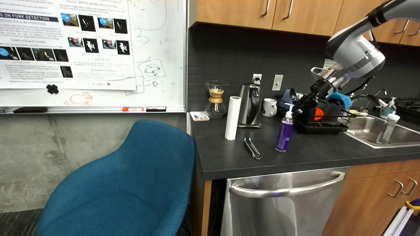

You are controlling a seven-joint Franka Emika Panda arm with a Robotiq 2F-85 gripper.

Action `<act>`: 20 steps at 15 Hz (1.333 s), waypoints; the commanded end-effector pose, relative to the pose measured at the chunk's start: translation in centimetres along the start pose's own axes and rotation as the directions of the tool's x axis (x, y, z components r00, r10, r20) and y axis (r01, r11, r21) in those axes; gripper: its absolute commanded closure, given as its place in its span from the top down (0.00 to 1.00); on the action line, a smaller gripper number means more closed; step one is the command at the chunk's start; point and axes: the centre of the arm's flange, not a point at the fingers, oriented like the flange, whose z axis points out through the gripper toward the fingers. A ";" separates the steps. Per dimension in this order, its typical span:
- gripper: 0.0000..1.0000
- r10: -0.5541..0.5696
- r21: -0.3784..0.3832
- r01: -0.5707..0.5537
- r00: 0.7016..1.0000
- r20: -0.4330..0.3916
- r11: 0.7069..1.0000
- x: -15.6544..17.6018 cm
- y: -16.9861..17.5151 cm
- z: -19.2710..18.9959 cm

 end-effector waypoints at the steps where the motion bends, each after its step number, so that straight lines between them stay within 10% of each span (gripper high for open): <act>1: 0.53 -0.050 0.027 0.050 0.999 0.010 0.998 -0.7 -0.6 -0.4; 9: 0.99 -0.051 0.081 0.048 0.998 0.041 0.996 -1.7 -1.1 -0.4; 20: 1.00 -0.037 0.120 0.039 0.999 -0.022 0.992 -4.5 -0.4 1.4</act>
